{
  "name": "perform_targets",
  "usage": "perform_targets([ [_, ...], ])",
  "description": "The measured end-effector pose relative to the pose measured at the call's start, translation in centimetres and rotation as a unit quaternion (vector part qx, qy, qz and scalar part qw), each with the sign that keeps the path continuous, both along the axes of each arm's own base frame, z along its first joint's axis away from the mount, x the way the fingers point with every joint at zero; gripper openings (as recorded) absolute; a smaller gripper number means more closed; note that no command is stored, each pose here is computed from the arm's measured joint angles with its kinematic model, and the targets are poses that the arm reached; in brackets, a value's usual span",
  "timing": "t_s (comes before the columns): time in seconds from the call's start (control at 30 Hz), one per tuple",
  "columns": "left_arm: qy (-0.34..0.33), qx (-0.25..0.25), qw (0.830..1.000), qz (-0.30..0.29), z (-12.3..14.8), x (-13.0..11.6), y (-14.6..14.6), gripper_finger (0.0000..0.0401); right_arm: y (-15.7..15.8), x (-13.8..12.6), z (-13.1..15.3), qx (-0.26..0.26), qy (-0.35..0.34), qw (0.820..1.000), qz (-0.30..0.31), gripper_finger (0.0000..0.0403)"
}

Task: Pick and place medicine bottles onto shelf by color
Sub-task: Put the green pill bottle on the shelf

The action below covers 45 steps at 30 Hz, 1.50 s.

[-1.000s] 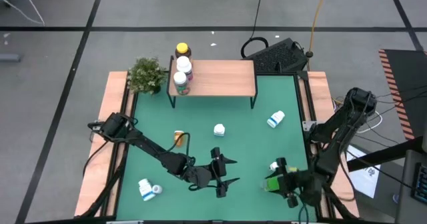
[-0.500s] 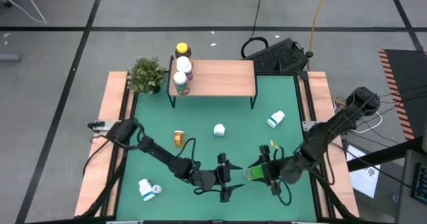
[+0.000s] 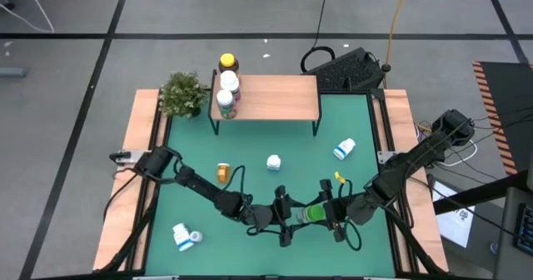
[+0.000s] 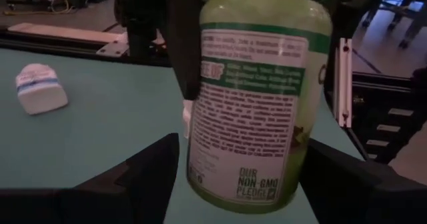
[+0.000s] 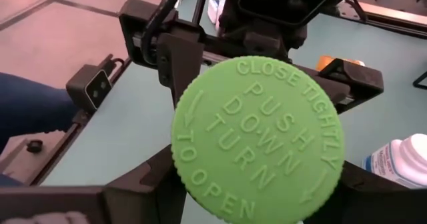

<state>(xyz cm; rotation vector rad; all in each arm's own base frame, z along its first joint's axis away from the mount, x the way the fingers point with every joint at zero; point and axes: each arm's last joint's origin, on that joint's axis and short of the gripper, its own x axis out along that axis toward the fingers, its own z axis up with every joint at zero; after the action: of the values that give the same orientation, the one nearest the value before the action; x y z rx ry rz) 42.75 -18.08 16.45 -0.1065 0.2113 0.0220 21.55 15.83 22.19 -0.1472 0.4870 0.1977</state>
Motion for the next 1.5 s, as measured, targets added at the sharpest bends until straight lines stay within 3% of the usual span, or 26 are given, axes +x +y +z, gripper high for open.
perform_targets([
  [0.23, 0.003, 0.007, 1.0, -0.01, -0.1, 0.0, -0.1, 0.0216, 0.0, 0.0, -0.1, 0.002, 0.002, 1.0, 0.0, 0.0209],
  [0.57, 0.003, 0.016, 0.998, -0.055, 0.0, -0.2, -0.7, 0.0228, 0.2, -0.5, 0.6, 0.018, 0.001, 0.999, 0.034, 0.0262],
  [0.87, -0.021, 0.031, 0.997, -0.063, 0.5, -0.2, -0.9, 0.0221, -0.3, -3.7, 4.8, 0.091, -0.057, 0.991, 0.081, 0.0293],
  [1.07, -0.059, 0.043, 0.995, -0.062, 1.2, -0.1, -1.0, 0.0218, -1.1, -6.5, 7.6, 0.063, -0.142, 0.987, 0.028, 0.0294],
  [1.2, -0.087, 0.067, 0.994, -0.027, 1.8, -0.1, -0.8, 0.0217, -2.0, -7.9, 9.2, 0.057, -0.194, 0.979, -0.011, 0.0294],
  [1.37, -0.15, 0.093, 0.984, 0.016, 3.2, 0.3, 0.4, 0.0226, -1.8, -7.2, 9.7, 0.028, -0.229, 0.973, -0.014, 0.0295],
  [1.5, -0.162, 0.09, 0.982, 0.031, 3.5, 0.7, 1.4, 0.0222, -0.7, -6.1, 8.9, -0.008, -0.229, 0.973, -0.004, 0.0295],
])
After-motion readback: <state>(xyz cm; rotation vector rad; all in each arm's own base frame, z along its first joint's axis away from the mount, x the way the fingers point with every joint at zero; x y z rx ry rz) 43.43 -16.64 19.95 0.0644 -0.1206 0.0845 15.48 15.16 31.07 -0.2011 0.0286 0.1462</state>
